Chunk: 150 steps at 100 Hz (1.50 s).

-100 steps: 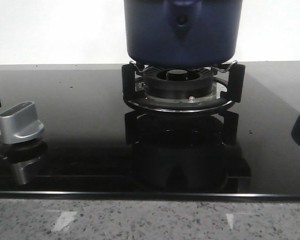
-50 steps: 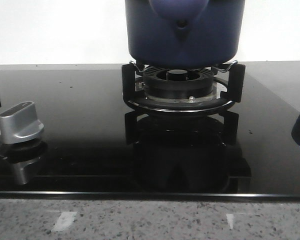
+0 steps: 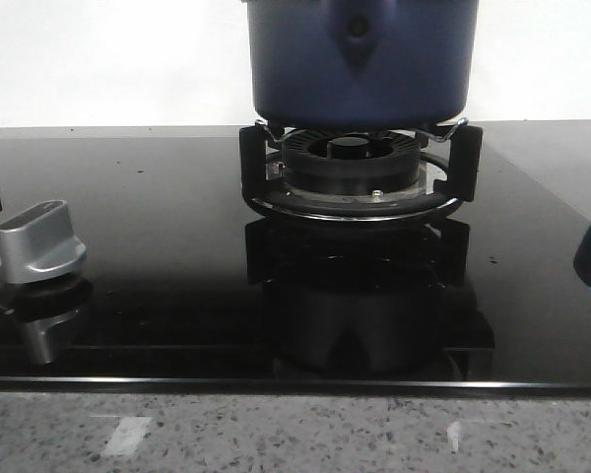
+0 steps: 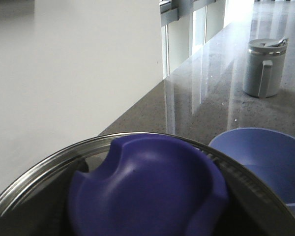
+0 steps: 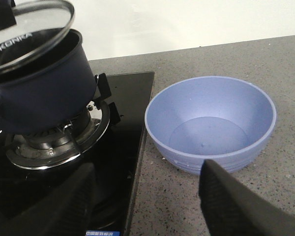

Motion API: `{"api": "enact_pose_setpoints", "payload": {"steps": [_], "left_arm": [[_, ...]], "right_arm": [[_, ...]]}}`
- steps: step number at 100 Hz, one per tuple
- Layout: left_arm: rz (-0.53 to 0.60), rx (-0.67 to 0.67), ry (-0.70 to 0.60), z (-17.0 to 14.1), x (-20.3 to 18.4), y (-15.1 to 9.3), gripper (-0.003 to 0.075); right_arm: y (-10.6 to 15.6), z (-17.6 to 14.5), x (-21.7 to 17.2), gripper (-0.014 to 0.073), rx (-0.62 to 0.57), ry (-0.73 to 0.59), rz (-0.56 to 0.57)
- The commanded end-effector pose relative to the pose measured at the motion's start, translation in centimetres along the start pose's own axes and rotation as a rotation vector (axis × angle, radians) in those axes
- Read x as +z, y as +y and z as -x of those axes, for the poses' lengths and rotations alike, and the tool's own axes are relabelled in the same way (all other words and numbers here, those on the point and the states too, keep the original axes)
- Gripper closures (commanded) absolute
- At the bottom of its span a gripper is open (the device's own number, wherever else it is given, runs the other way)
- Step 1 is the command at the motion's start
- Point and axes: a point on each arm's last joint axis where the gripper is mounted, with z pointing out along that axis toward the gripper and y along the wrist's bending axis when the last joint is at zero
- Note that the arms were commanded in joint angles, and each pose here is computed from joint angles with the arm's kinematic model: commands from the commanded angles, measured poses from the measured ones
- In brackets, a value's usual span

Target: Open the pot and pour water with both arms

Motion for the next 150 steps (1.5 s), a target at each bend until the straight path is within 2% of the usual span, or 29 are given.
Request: {"api": "enact_pose_setpoints", "payload": {"steps": [1,25,54,74,97,113,132,150], "left_arm": [[-0.026,-0.033,-0.158,4.6,-1.5,-0.8,0.0477],[-0.006,-0.108,-0.149,4.5,-1.6,-0.5,0.0477],[0.001,-0.127,-0.178,5.0,-3.0,1.0,0.0475],[-0.012,-0.167,-0.184,5.0,-3.4,1.3,0.0372],[-0.021,-0.142,-0.146,5.0,-3.7,1.1,0.0368],[-0.042,-0.124,-0.073,5.5,-5.3,1.2,0.0368],[-0.082,-0.128,-0.033,6.4,-7.9,1.6,0.0367],[-0.057,-0.110,-0.025,7.1,-10.3,1.9,0.0362]], "right_arm": [[0.0,1.3,0.0,0.0182,-0.014,-0.075,-0.005],[0.0,1.3,0.0,0.0182,-0.014,-0.073,-0.004],[0.0,1.3,0.0,0.0182,-0.014,-0.068,-0.004],[0.0,1.3,0.0,0.0182,-0.014,-0.068,-0.004],[0.0,1.2,0.0,0.0182,-0.014,-0.060,-0.004],[0.1,0.8,0.0,0.0182,-0.014,-0.014,-0.002],[0.1,1.0,0.0,0.0182,-0.014,-0.033,-0.003],[0.1,1.0,0.0,0.0182,-0.006,-0.031,0.003]]}}
